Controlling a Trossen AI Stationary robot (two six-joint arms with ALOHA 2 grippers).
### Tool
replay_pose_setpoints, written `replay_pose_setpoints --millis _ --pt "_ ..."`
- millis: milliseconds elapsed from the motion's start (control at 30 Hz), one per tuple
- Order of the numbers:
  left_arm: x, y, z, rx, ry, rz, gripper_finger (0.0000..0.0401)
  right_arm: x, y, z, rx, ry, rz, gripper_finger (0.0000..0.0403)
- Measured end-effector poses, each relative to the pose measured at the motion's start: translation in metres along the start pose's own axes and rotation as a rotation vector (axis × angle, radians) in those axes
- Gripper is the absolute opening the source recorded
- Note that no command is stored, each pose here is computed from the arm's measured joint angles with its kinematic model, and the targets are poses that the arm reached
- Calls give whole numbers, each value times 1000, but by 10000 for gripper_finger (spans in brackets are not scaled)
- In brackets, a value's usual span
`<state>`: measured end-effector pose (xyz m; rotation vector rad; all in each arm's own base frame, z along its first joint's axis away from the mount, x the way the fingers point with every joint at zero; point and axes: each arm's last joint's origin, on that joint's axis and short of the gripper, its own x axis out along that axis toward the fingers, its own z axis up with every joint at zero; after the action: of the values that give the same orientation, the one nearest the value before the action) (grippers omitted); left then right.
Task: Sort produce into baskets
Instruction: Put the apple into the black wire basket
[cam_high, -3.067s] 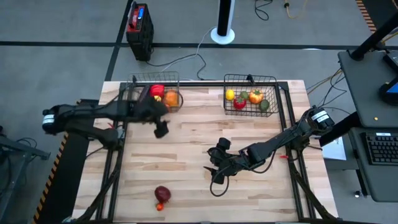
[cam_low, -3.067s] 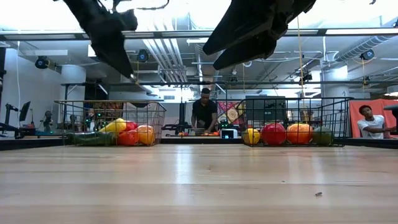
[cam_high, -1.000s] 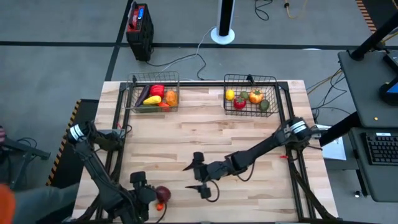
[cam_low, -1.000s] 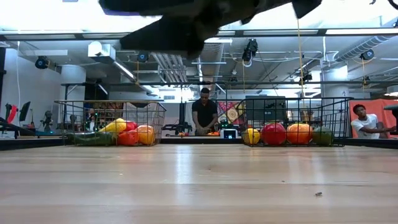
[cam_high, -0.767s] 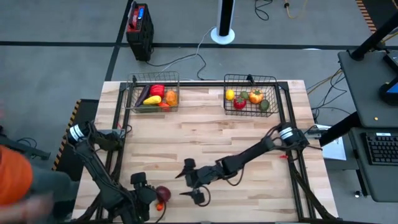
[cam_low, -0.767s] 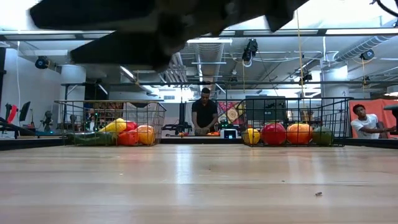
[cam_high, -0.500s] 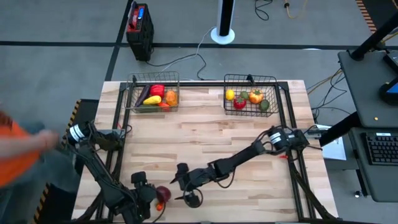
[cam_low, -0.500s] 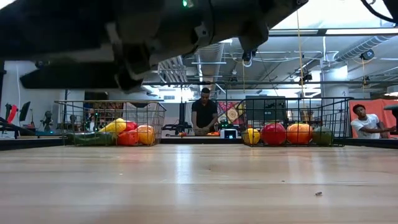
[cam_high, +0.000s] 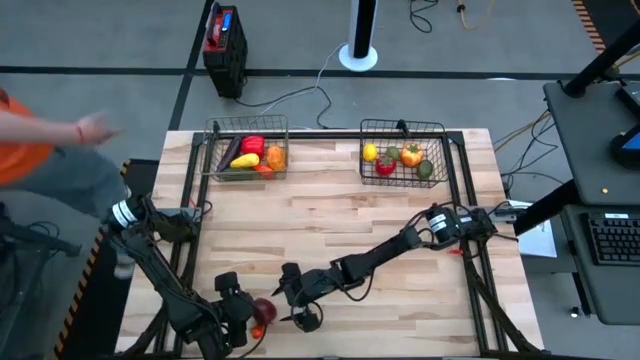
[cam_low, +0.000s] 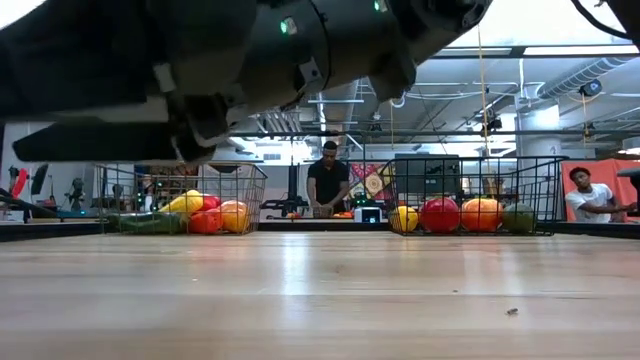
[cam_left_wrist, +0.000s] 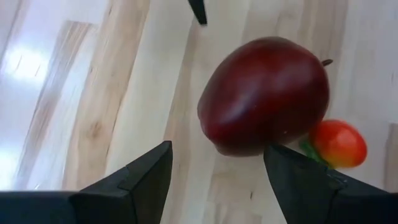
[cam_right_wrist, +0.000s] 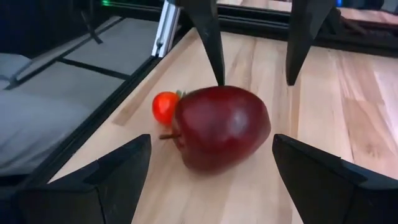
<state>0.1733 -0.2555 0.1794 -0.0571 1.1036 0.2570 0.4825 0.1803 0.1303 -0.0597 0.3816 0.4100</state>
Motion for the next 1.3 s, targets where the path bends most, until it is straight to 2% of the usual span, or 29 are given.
replay_pose_setpoints --millis 233,900,1067,1300 --pt "1 0 2 -12 -19 0 235 9 -3 -18 23 10 -21 327" --pt "14 2 -4 -86 -56 -20 235 20 -6 -36 126 -35 -13 327" --pt "15 2 -4 -87 -66 -15 235 23 -7 -37 162 -37 -14 327" --pt "26 -3 -8 -76 -61 7 235 25 -8 -32 130 -54 -23 327"
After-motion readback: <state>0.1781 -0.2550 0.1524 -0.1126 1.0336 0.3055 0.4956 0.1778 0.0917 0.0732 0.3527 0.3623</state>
